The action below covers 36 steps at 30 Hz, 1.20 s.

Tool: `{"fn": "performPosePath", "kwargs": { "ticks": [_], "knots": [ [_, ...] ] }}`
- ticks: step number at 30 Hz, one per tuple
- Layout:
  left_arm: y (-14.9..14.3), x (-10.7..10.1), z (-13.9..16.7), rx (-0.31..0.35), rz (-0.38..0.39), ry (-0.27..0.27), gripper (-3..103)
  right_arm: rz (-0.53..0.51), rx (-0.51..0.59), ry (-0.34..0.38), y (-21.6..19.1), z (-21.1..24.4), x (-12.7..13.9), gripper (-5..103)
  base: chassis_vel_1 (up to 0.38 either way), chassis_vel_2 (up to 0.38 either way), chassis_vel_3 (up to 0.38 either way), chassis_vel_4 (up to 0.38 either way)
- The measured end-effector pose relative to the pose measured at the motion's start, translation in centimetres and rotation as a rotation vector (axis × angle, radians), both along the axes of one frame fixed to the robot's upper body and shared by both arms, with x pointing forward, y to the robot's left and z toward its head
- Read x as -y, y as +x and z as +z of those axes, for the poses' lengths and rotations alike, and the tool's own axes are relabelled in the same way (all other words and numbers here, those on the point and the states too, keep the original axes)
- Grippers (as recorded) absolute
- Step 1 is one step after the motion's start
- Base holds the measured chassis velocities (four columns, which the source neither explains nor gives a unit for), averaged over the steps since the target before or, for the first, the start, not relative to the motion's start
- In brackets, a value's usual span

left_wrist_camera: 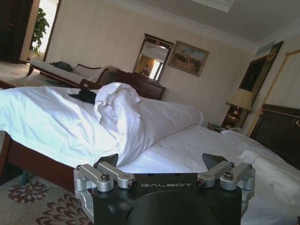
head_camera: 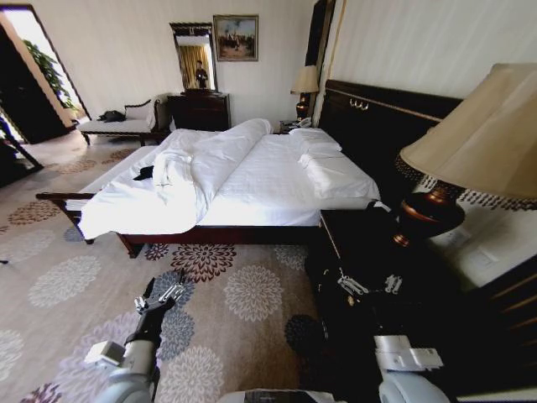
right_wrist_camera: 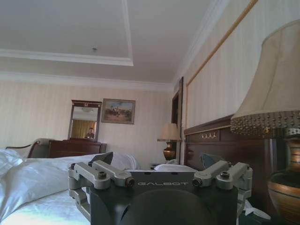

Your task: Fold the clothes on the bed.

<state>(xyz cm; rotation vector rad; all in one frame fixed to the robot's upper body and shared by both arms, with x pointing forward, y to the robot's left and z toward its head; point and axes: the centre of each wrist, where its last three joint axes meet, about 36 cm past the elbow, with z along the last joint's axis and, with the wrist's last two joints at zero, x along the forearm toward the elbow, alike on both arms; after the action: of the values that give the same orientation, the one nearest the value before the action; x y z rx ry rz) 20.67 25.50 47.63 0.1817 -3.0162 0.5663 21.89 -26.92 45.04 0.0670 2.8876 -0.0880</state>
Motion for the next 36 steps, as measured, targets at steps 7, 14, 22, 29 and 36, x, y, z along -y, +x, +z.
{"fn": "performPosePath", "kwargs": {
  "ticks": [7, 14, 22, 29, 36],
  "knots": [
    [0.8, -0.9, 0.0, 0.004, 0.023, -0.006, 100, -0.036, -0.026, 0.011, -0.6, -0.4, 0.2, 100, 0.000, 0.000, 0.000, 0.000],
    [0.9, -0.7, 0.6, -0.004, -0.012, 0.007, 100, -0.046, -0.017, 0.007, -0.5, -0.4, 0.5, 100, 0.000, 0.000, 0.000, 0.000],
    [0.9, -0.8, 1.0, 0.014, -0.037, 0.035, 100, -0.046, -0.020, -0.014, -0.2, -0.6, 0.4, 100, 0.000, 0.000, 0.000, 0.000],
    [1.3, -1.1, 0.7, -0.015, -0.045, 0.058, 100, -0.046, -0.029, -0.024, -0.2, -0.8, 0.5, 100, 0.000, 0.000, 0.000, 0.000],
    [1.1, -1.1, 0.4, -0.046, -0.065, 0.123, 100, -0.044, -0.027, -0.033, -0.3, -0.9, 0.3, 100, 0.000, 0.000, 0.000, 0.000]
  ]
}}
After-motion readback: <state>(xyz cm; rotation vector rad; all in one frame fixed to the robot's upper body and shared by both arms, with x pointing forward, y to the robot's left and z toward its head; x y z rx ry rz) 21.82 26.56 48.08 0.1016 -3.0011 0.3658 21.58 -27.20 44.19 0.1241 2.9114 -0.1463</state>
